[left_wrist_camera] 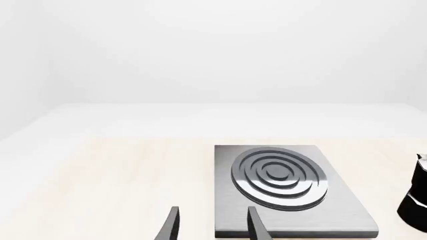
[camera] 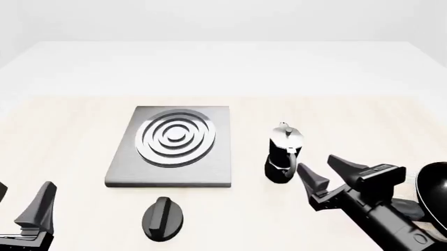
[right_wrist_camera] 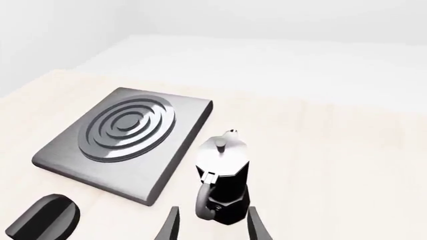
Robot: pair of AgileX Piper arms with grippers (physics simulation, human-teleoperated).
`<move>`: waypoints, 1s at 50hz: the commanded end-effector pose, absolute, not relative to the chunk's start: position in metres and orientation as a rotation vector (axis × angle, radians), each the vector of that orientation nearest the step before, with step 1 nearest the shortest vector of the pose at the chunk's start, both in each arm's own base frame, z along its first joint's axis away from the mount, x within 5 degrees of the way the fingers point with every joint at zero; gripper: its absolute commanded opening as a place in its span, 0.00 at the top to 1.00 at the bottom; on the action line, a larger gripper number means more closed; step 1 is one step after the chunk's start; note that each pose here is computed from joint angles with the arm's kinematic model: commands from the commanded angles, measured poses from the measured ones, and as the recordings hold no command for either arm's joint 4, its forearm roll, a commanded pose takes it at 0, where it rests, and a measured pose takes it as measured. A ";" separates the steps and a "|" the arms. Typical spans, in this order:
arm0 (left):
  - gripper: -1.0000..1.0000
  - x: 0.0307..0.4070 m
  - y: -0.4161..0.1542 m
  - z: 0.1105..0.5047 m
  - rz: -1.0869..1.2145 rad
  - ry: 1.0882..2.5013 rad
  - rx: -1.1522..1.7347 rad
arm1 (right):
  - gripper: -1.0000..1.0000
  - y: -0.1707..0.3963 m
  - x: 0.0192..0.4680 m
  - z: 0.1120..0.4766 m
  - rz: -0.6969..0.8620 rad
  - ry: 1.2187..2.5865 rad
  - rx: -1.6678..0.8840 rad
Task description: Put the moka pot on the stove.
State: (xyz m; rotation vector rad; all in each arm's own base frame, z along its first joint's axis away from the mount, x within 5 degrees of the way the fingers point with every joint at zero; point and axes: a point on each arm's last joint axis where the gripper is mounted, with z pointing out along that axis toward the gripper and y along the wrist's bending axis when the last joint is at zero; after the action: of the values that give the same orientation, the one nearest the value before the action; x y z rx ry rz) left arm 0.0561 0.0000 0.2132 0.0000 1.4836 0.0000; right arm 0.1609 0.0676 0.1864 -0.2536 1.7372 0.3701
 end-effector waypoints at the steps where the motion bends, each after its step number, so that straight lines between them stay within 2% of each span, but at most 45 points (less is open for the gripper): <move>1: 0.00 0.056 0.000 0.213 0.000 1.484 0.000 | 0.00 0.071 0.165 0.182 0.380 1.745 -0.252; 50: 0.00 0.056 0.000 0.213 0.000 1.484 0.000 | 0.00 0.082 0.178 0.166 0.415 1.776 -0.255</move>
State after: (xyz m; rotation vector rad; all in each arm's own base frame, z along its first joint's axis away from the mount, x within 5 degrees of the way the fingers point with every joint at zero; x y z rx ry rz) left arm 0.0561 0.0000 0.2132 0.0000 1.4836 0.0000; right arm 0.1763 0.0802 0.1704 -0.2575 1.7683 0.4074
